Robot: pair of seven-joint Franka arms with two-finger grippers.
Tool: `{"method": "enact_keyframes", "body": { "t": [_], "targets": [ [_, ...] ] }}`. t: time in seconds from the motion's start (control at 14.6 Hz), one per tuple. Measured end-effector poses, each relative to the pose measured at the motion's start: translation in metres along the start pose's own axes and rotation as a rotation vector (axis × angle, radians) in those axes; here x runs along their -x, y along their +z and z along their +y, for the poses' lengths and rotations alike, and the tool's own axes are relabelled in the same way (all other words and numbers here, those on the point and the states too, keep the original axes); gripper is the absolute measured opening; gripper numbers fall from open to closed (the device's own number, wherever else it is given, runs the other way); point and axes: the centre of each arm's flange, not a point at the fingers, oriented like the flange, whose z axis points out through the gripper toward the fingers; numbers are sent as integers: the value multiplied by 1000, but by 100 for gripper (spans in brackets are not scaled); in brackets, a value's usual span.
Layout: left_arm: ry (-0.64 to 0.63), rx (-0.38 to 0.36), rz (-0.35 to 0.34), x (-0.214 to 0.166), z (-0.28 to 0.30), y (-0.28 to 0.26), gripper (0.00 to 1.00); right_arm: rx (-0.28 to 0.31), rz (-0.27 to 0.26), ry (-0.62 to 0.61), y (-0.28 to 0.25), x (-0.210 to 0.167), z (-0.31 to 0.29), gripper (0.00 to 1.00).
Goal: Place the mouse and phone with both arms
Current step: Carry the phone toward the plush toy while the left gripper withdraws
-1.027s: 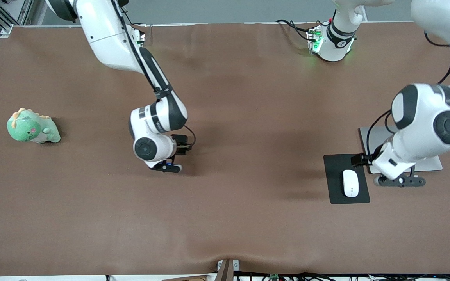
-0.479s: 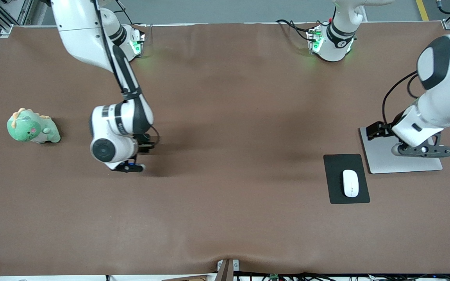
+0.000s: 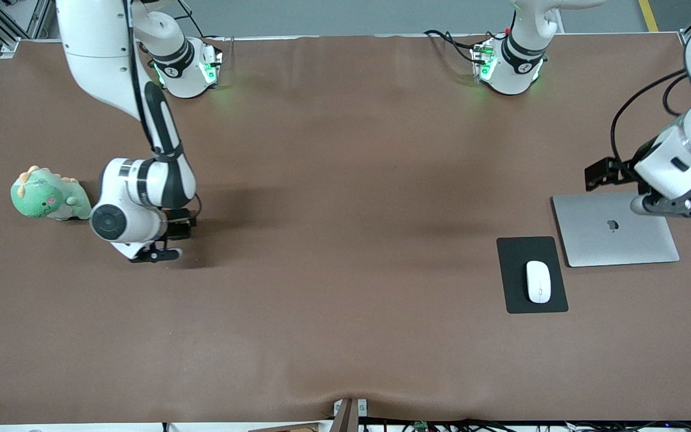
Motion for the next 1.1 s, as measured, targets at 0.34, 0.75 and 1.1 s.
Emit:
{"method": "enact_keyframes", "body": {
  "t": [0.34,0.75,1.1],
  "targets": [
    [0,5,26,22,2,-30,100,-16,28,-5,13,9,79,80],
    [0,19,21,22,3,-29,100,-13,30,-11,18,9,87,86],
    [-3,19,17,23,2,-29,100,-5,49,-39,11,0,83,100]
  ]
}}
